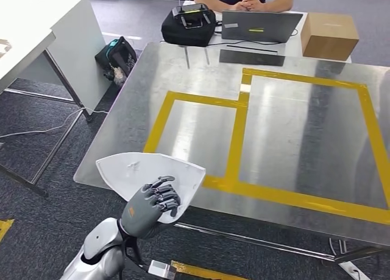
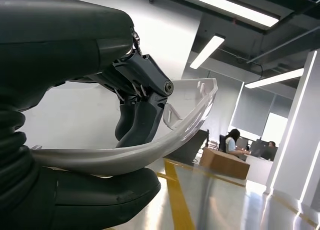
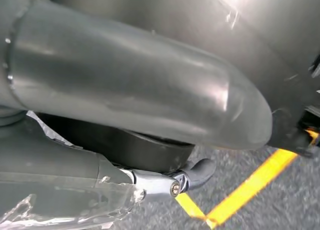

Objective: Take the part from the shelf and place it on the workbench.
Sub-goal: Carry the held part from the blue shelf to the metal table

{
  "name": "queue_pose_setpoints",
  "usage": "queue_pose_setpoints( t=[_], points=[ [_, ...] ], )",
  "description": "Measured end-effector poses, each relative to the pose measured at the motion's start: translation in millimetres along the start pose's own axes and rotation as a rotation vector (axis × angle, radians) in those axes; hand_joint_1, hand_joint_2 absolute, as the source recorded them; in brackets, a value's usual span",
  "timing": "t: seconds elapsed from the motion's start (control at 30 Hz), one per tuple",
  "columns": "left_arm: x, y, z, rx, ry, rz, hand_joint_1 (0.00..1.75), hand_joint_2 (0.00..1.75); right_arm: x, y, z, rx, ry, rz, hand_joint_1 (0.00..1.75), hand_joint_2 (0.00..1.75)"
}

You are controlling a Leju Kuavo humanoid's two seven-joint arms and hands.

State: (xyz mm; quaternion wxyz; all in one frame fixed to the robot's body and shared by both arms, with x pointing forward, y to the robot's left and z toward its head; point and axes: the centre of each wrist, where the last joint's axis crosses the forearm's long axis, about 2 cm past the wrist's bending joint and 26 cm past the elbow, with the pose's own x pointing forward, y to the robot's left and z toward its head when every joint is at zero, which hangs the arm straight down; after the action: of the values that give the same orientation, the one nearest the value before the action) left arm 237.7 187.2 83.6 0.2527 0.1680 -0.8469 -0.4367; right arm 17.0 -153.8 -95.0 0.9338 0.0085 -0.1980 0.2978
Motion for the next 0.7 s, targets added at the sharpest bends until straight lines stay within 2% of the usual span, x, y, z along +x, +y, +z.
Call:
queue_pose_setpoints(
  t=[0.27, 0.7],
  points=[
    [0.1, -3.6, 1.6, -0.022, 0.001, -0.007, 1.75, 1.75, 2.4, 0.7, -0.2, 0.004, -0.002, 0.005, 0.00, 0.00],
    [8.4, -9.3, -7.4, -0.052, -0.033, -0.008, 1.75, 1.75, 1.9, 3.8, 0.7, 0.022, -0.002, 0.020, 0.00, 0.00]
  ],
)
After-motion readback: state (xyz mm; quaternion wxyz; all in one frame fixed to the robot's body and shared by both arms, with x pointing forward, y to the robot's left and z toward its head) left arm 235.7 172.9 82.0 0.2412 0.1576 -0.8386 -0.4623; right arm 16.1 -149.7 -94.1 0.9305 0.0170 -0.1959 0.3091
